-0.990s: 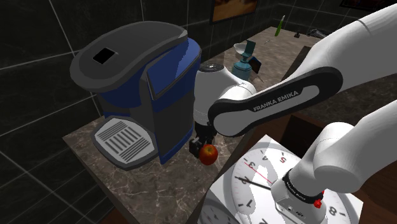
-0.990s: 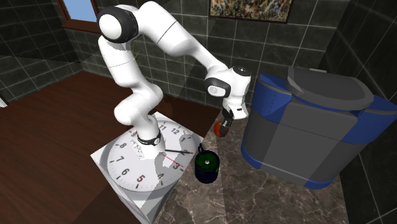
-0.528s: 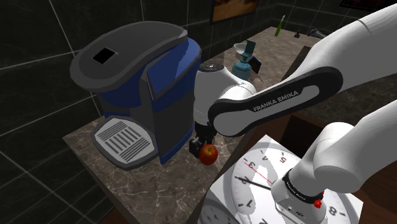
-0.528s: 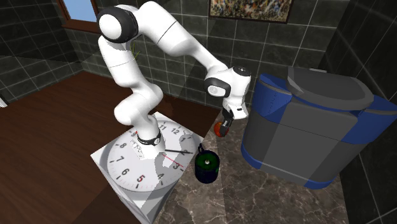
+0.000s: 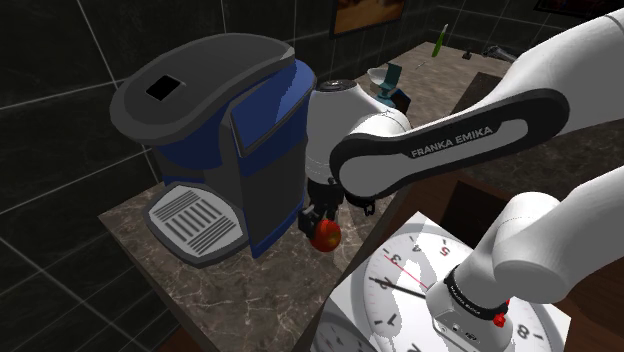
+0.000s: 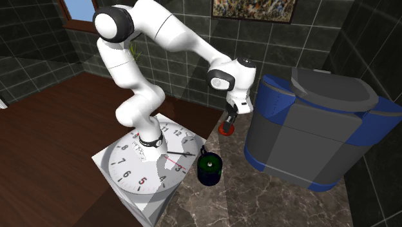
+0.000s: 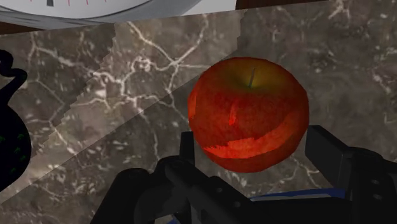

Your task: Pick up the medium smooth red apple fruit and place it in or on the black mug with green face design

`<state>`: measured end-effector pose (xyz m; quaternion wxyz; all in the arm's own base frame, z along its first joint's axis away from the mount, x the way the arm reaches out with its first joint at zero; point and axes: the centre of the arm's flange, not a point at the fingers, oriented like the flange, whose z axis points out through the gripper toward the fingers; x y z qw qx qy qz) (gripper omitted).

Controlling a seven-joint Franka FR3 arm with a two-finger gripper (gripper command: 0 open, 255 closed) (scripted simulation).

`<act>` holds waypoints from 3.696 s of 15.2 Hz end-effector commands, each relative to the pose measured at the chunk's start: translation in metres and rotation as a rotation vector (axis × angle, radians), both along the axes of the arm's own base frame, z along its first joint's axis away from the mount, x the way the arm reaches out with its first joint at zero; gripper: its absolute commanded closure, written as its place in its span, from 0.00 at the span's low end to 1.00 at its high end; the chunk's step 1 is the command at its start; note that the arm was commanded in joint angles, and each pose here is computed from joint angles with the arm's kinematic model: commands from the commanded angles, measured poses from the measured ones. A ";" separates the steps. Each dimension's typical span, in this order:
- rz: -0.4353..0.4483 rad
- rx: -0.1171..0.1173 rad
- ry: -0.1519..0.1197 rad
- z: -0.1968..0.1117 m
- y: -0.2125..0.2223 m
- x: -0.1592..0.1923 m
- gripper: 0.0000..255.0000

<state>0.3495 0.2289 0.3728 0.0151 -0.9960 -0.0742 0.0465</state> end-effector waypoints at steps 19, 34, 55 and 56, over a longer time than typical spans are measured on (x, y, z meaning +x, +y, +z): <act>0.000 0.000 0.001 0.105 0.000 0.000 1.00; 0.000 0.000 0.001 0.141 -0.115 0.029 1.00; 0.000 0.000 0.001 0.072 -0.209 0.052 1.00; 0.000 0.000 0.001 0.066 -0.209 0.052 1.00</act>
